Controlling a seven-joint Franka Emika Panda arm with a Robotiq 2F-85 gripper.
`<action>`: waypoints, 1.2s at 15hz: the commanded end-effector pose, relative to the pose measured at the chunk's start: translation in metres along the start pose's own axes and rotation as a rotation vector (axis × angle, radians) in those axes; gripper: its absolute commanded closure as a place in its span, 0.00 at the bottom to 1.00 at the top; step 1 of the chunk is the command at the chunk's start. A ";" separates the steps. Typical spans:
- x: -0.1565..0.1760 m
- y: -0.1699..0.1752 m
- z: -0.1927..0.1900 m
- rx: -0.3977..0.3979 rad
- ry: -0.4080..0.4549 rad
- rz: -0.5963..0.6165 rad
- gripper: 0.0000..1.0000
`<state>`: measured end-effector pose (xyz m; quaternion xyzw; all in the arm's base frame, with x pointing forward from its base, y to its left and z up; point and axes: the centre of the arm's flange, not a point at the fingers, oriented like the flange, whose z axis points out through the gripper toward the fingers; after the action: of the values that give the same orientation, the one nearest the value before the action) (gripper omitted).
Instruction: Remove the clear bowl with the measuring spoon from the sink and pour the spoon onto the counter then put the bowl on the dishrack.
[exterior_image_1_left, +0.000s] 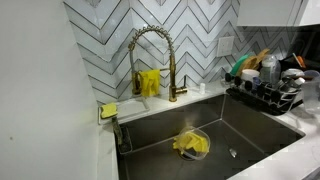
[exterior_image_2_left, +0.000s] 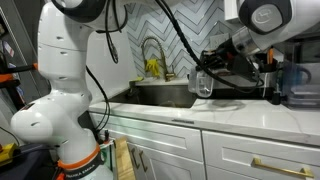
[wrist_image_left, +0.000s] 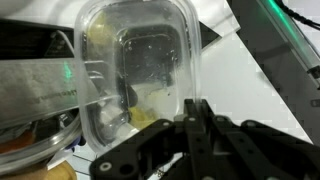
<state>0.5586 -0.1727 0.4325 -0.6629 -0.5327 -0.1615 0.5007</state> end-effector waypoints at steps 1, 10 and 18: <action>0.044 -0.013 -0.011 -0.066 -0.177 0.018 0.98; 0.074 -0.021 -0.041 -0.300 -0.590 -0.099 0.98; 0.058 -0.035 -0.062 -0.504 -0.812 0.036 0.98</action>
<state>0.5952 -0.1990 0.5271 -0.7556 -0.6447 -0.0301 0.1121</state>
